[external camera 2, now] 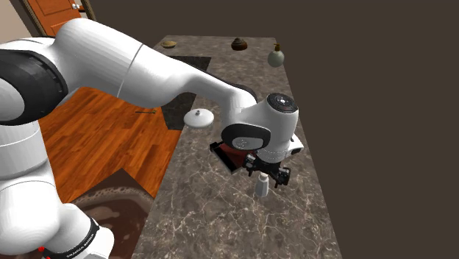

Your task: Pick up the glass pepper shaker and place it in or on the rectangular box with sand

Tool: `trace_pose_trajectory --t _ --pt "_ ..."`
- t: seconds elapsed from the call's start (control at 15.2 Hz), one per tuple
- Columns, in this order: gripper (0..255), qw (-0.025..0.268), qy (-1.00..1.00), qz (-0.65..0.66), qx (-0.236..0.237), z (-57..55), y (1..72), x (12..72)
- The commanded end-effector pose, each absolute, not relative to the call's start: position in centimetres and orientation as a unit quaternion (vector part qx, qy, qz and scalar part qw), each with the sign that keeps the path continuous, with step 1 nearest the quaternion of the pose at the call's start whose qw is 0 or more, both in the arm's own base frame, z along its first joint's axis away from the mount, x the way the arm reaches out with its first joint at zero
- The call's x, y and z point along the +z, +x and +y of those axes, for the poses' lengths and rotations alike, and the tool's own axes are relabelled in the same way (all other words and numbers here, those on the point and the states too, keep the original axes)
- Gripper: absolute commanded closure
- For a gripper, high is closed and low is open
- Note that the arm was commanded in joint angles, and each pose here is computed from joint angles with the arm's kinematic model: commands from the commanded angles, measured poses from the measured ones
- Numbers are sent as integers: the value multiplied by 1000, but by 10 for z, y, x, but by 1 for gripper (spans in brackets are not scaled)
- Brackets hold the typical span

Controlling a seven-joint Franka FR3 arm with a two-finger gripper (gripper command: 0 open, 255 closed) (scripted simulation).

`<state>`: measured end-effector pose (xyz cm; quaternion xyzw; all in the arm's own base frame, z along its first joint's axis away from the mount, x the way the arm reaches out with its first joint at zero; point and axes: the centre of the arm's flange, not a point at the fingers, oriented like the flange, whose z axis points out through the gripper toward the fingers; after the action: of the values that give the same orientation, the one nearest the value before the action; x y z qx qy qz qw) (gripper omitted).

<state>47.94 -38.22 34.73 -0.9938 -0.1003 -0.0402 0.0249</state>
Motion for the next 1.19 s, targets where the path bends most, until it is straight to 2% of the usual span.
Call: trace_pose_trajectory --t 0.0,0.59,1.12 --pt "255 25 -994 -100 -40 -382 479 347" --pt "255 25 -994 -100 -40 -382 479 347" --pt "255 25 -994 -100 -40 -382 479 390"
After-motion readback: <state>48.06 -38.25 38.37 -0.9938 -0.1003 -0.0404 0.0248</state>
